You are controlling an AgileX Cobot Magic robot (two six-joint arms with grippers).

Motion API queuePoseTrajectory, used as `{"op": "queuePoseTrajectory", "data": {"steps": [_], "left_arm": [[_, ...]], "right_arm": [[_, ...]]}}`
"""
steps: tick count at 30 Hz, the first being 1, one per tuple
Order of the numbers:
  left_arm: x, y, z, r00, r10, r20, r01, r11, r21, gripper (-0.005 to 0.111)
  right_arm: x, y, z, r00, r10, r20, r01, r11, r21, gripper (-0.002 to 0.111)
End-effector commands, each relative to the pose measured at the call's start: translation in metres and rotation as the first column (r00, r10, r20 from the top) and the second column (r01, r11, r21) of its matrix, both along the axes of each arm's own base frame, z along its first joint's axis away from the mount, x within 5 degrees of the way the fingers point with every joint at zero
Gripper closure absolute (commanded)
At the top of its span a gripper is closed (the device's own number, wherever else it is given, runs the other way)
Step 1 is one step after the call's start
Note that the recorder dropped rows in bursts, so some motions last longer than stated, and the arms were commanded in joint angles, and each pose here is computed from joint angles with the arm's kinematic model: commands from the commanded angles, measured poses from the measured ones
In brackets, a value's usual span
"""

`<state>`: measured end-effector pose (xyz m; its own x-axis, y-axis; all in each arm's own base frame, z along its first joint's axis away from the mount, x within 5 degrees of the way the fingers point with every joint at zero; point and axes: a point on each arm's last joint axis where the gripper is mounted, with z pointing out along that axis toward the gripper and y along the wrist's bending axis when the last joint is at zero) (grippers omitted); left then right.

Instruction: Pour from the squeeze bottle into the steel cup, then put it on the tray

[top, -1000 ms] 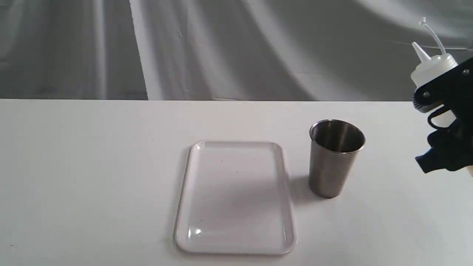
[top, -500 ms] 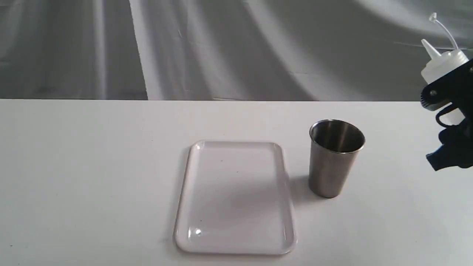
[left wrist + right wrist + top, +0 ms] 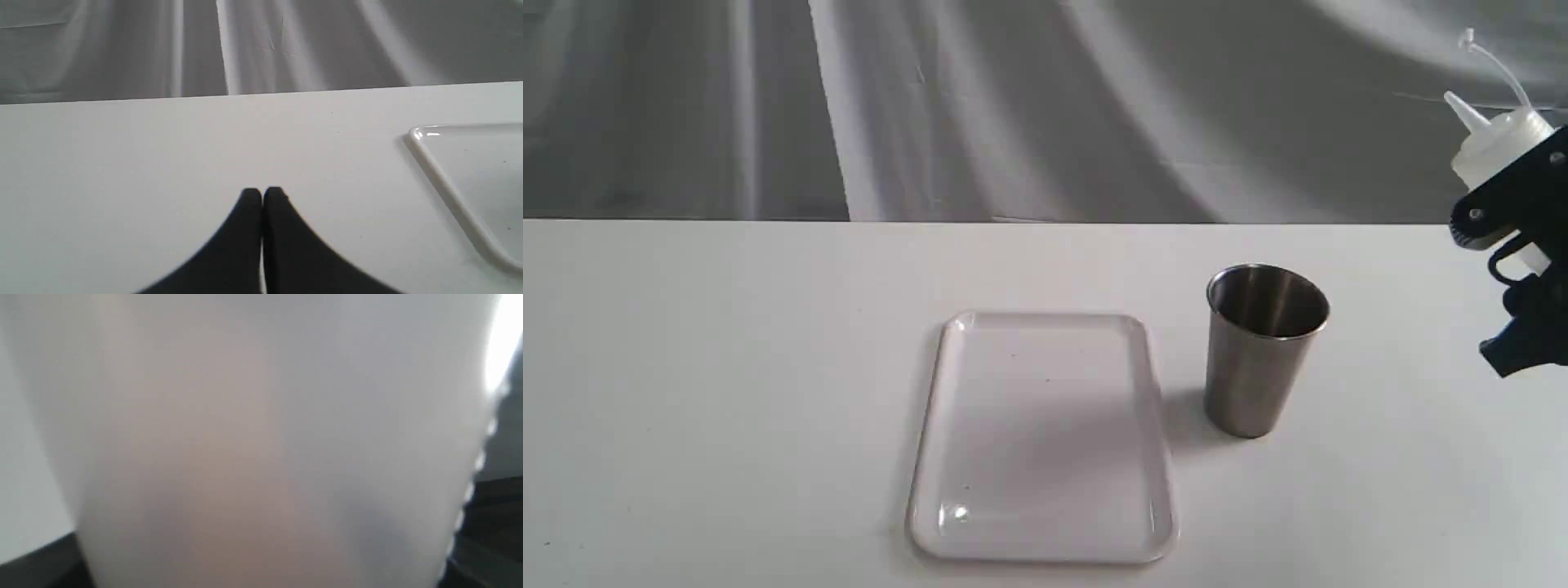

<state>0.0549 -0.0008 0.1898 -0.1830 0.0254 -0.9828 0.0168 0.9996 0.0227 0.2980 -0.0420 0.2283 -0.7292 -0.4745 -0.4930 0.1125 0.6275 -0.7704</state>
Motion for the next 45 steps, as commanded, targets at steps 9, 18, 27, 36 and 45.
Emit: {"op": "queuePoseTrajectory", "data": {"steps": [9, 18, 27, 36, 45], "left_arm": [[0.000, 0.000, -0.001, 1.000, -0.005, 0.006, 0.005, 1.000, -0.006, 0.107], [0.000, 0.000, -0.001, 1.000, -0.005, 0.006, 0.005, 1.000, -0.006, 0.107], [0.000, 0.000, -0.001, 1.000, -0.006, 0.006, 0.006, 1.000, -0.003, 0.107], [0.000, 0.000, -0.001, 1.000, -0.005, 0.006, 0.005, 1.000, -0.006, 0.107], [0.000, 0.000, -0.001, 1.000, -0.006, 0.006, 0.006, 1.000, -0.003, 0.107]], "right_arm": [[0.025, 0.001, -0.014, 0.993, 0.023, -0.114, -0.040, 0.987, -0.153, 0.108], [0.029, 0.003, -0.014, 0.970, 0.088, -0.226, -0.142, 0.962, -0.235, 0.108], [0.031, 0.023, -0.015, 0.920, 0.186, -0.345, -0.299, 0.902, -0.312, 0.108], [0.029, 0.019, -0.012, 0.902, 0.142, -0.407, -0.314, 0.864, -0.394, 0.108], [0.030, 0.022, -0.012, 0.876, 0.155, -0.457, -0.367, 0.830, -0.421, 0.108]]}}
